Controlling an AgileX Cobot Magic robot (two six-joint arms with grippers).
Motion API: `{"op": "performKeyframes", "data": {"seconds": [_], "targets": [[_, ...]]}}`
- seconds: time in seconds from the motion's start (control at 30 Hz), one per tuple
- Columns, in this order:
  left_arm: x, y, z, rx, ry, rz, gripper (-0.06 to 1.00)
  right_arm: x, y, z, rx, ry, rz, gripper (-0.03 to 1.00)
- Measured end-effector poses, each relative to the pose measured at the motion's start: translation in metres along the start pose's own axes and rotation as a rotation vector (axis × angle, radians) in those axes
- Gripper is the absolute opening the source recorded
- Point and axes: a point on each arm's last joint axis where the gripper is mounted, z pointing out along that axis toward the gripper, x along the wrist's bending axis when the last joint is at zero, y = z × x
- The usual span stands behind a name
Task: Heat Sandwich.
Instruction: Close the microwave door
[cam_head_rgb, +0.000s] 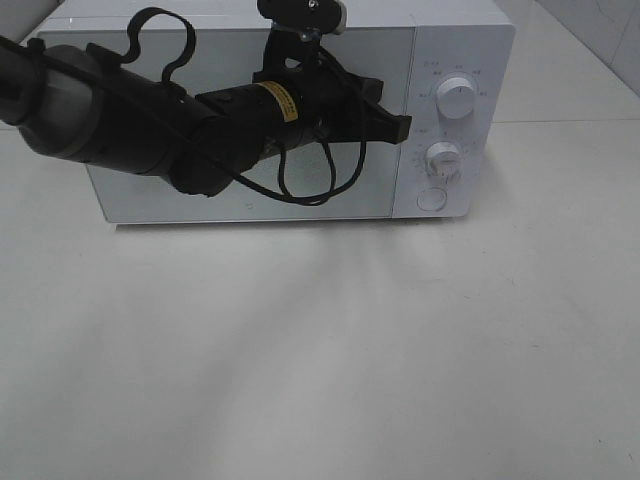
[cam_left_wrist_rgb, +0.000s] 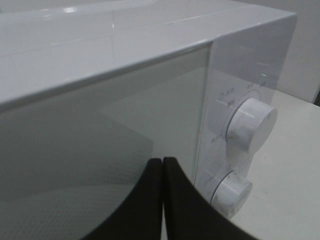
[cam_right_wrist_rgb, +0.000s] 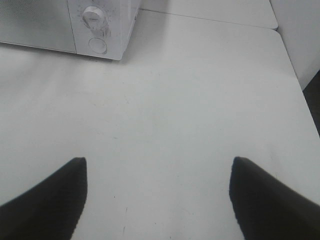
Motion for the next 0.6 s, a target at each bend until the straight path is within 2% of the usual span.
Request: {"op": "performKeyframes", "data": {"seconds": [0.17,0.6], "targets": [[0.001,-0.002,-0.016,0.019,0.02,-0.034,0.0,0.0,0.0,0.0,0.0,0.0,0.0,0.76],[-0.005,-0.011,-0.072,0.067,0.015,-0.053,0.0,0.0,0.0,0.0,0.0,0.0,0.0,0.76]]}}
